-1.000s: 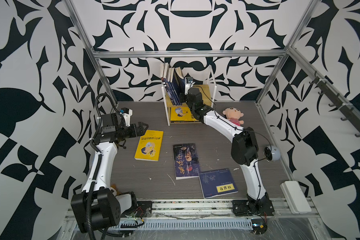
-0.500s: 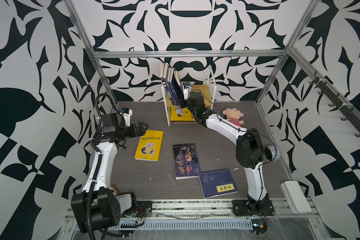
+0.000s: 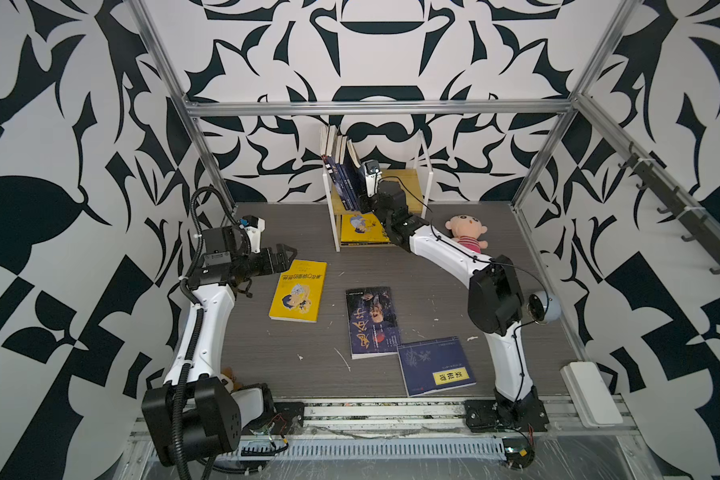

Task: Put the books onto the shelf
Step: 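Stand the blue book beside the standing blue books with the right gripper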

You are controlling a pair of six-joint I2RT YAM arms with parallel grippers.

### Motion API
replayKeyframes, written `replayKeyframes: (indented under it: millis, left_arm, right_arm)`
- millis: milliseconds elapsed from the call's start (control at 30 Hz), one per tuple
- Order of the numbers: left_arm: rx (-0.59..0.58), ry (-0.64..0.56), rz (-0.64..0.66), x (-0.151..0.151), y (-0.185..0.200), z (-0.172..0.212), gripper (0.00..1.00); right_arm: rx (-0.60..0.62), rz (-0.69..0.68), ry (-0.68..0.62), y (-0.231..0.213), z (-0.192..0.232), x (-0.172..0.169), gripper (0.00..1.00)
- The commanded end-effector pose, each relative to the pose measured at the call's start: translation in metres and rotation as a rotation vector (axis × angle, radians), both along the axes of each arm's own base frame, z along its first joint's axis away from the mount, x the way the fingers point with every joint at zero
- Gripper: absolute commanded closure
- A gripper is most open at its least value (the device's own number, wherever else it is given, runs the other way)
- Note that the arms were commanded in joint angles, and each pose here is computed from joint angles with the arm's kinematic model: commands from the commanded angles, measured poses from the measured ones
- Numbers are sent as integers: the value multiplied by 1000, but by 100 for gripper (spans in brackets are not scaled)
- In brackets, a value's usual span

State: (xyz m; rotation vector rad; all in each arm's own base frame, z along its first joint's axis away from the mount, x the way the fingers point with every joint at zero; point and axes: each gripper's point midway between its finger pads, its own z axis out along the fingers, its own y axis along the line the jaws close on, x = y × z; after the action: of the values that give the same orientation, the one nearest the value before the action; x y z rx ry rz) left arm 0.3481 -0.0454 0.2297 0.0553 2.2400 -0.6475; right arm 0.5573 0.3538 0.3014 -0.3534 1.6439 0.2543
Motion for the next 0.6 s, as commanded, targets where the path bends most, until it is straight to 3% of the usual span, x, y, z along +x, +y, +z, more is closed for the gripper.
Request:
replayKeyframes:
  millis: [0, 267, 567]
  left_arm:
    - [10, -33, -10, -3, -1, 10, 0]
    - [10, -31, -13, -2, -1, 10, 0]
    - [6, -28, -11, -2, -1, 9, 0]
  right_arm:
    - [50, 30, -49, 8, 31, -5, 71]
    - [17, 173, -5, 17, 17, -33, 43]
    - [-29, 213, 18, 4, 8, -62, 41]
